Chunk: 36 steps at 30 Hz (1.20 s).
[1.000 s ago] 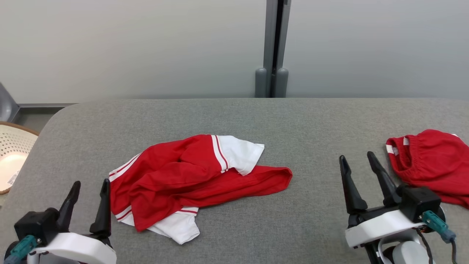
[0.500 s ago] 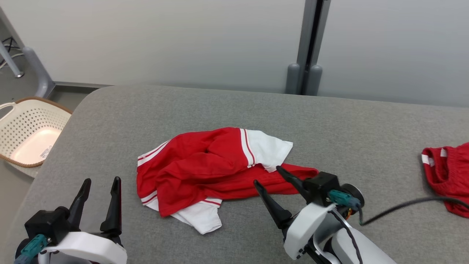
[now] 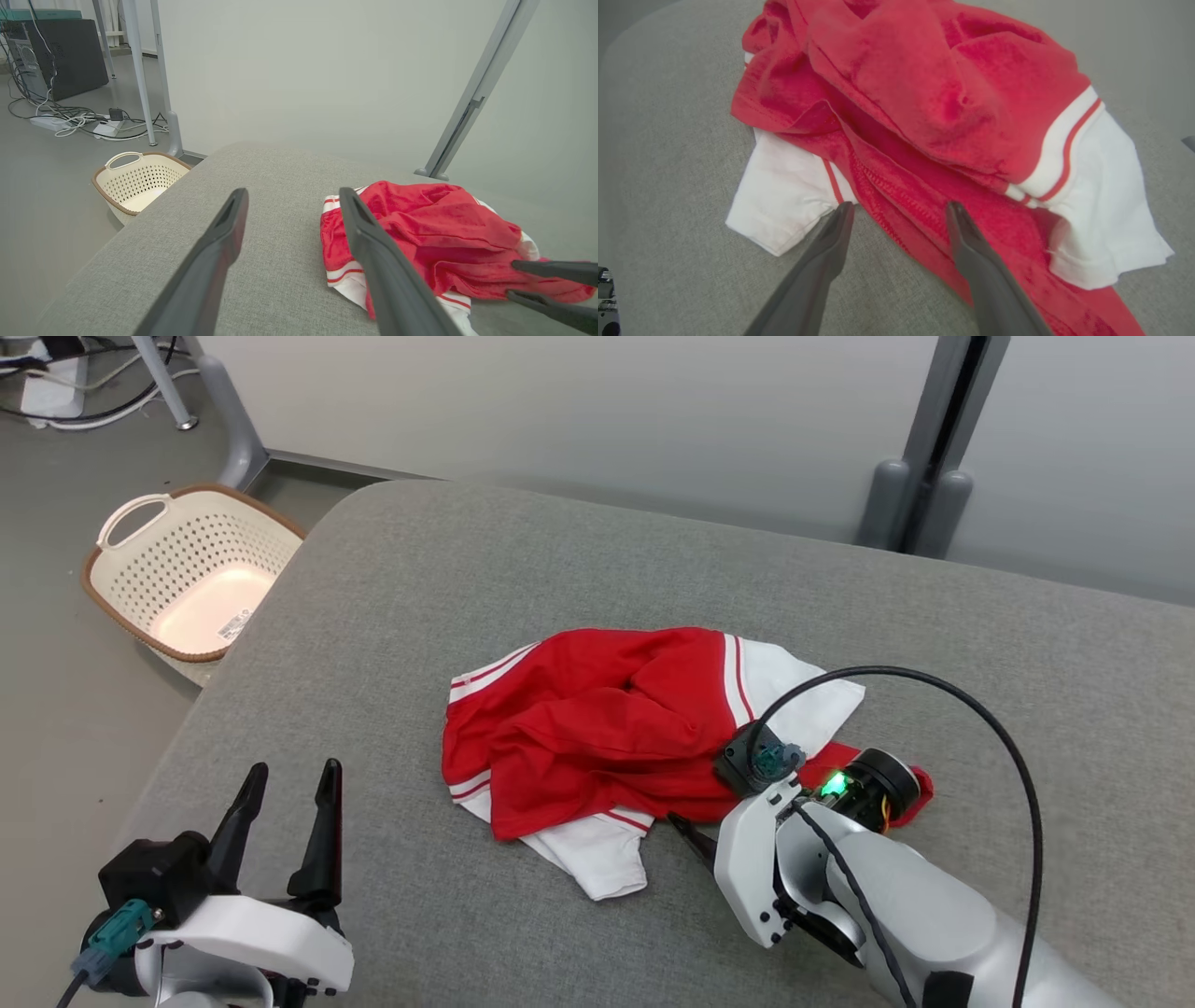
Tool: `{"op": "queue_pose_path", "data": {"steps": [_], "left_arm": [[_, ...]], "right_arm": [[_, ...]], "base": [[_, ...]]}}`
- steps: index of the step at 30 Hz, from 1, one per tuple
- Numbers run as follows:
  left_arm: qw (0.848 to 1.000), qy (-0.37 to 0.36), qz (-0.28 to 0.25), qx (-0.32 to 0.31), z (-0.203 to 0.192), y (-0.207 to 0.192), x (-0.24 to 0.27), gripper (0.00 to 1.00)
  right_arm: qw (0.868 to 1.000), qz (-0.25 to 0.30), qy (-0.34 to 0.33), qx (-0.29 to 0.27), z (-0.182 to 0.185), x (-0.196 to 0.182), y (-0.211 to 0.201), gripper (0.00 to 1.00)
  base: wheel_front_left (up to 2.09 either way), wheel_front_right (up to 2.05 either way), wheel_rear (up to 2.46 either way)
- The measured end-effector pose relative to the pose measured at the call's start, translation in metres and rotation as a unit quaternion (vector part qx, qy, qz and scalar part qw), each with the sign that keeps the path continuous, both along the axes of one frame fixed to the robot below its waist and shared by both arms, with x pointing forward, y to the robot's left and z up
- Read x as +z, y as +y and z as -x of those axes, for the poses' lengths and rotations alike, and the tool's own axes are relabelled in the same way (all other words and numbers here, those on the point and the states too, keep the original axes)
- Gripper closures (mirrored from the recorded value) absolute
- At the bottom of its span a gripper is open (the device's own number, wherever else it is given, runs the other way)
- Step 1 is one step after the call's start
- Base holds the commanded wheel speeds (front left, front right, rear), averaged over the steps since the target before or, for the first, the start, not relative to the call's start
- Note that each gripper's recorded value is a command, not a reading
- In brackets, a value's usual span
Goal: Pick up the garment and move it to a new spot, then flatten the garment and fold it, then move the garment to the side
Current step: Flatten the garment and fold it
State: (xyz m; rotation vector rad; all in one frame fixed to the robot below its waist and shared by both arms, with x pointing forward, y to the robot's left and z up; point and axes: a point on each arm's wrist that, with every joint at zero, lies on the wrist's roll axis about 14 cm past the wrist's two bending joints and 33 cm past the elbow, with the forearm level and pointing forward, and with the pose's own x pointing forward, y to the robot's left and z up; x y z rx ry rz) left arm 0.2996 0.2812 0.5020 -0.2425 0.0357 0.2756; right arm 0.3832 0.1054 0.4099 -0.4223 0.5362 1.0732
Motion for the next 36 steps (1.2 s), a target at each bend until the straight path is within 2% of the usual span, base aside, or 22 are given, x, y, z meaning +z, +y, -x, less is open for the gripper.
{"op": "queue_pose_path", "data": {"steps": [5, 6, 7, 8, 12, 21, 27, 31, 36], "left_arm": [[1.0, 0.011, 0.003, 0.015, 0.004, 0.008, -0.007, 0.0], [1.0, 0.011, 0.002, 0.018, 0.005, 0.009, -0.007, 0.0], [1.0, 0.013, 0.003, 0.019, 0.005, 0.01, -0.009, 0.0], [1.0, 0.014, 0.003, 0.02, 0.005, 0.01, -0.01, 0.0], [1.0, 0.014, 0.002, 0.02, 0.004, 0.011, -0.011, 0.0], [1.0, 0.01, -0.001, -0.002, -0.003, 0.004, -0.009, 0.0], [0.999, 0.014, -0.003, -0.036, -0.016, -0.012, -0.009, 0.0], [0.998, 0.01, -0.004, -0.068, -0.031, -0.029, -0.005, 0.0], [0.995, 0.014, -0.006, -0.097, -0.045, -0.045, -0.005, 0.0]], "right_arm": [[0.998, 0.052, 0.023, 0.005, -0.001, -0.025, -0.007, 0.0], [0.998, 0.056, 0.023, 0.006, -0.003, -0.027, -0.007, 0.42], [0.998, 0.054, 0.022, 0.004, -0.005, -0.027, -0.007, 0.62], [0.998, 0.053, 0.02, 0.002, -0.007, -0.027, -0.008, 1.0], [0.999, 0.036, 0.0, -0.004, -0.015, -0.021, -0.011, 1.0], [0.996, -0.042, -0.063, -0.044, -0.04, 0.018, -0.026, 1.0], [0.986, -0.064, -0.114, -0.106, -0.063, 0.042, -0.08, 1.0], [0.977, -0.068, -0.12, -0.164, -0.067, 0.042, -0.13, 1.0], [0.96, -0.061, -0.12, -0.247, -0.077, 0.038, -0.198, 1.0]], "base": [[0.0, 0.0, 0.0], [0.0, 0.0, 0.0], [0.0, 0.0, 0.0], [0.0, 0.0, 0.0], [0.0, 0.0, 0.0], [0.0, 0.0, 0.0], [0.0, 0.0, 0.0], [0.0, 0.0, 0.0], [0.0, 0.0, 0.0]]}}
